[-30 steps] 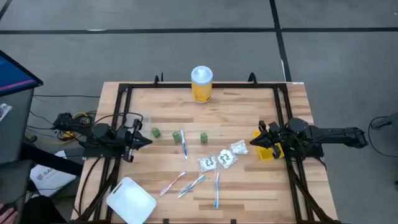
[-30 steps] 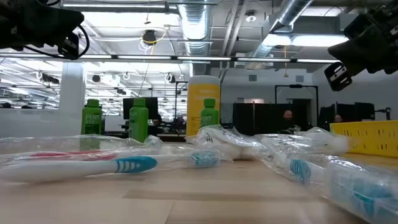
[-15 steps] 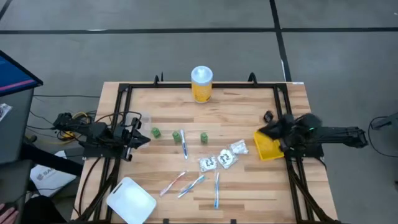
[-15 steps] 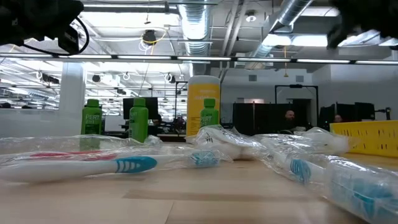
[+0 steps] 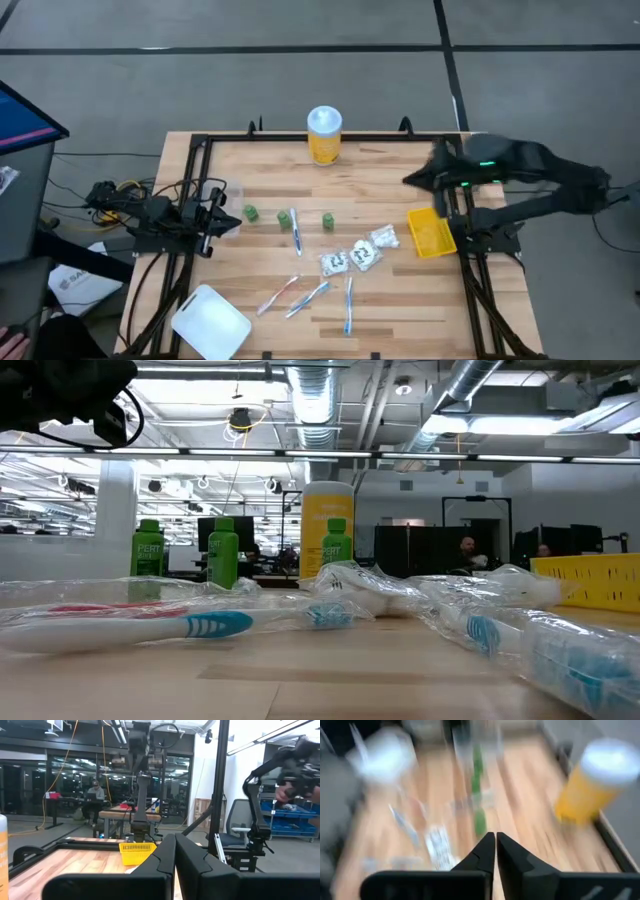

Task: Pick & Place Travel size toiletries
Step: Put the right green shampoo into the yellow bin

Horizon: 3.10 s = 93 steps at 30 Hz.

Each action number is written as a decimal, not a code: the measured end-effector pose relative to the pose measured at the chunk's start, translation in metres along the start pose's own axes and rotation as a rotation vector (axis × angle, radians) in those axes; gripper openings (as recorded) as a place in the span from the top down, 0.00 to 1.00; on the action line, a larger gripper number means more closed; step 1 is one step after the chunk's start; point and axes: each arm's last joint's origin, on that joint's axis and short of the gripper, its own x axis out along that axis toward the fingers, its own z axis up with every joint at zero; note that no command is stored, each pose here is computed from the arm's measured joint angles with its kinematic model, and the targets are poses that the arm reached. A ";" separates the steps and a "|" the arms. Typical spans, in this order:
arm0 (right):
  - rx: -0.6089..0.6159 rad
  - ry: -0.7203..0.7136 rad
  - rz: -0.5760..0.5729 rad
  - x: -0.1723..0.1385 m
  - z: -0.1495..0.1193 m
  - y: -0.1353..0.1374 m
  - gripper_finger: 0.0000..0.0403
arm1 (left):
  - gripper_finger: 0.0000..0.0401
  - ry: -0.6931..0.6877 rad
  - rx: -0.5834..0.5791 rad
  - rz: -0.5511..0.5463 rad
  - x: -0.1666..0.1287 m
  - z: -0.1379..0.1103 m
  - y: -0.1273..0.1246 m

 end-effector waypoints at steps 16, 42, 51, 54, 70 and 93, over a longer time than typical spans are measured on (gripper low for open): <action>-0.196 0.488 0.091 0.241 0.027 0.026 0.37 | 1.00 0.039 0.011 -0.047 0.004 -0.004 -0.002; -0.177 0.573 0.057 0.304 0.019 0.017 0.37 | 1.00 0.093 0.059 -0.060 0.008 -0.010 -0.004; -0.163 0.561 0.064 0.308 0.015 0.018 0.37 | 1.00 0.096 0.060 -0.061 0.008 -0.010 -0.004; -0.159 0.587 0.061 0.310 0.008 0.017 0.37 | 1.00 0.096 0.060 -0.061 0.008 -0.010 -0.004; -0.185 0.581 0.070 0.310 0.008 0.018 0.57 | 1.00 0.094 0.056 -0.061 0.008 -0.010 -0.004; -0.182 0.614 0.080 0.317 0.002 0.018 0.55 | 1.00 0.088 0.054 -0.061 0.008 -0.009 -0.004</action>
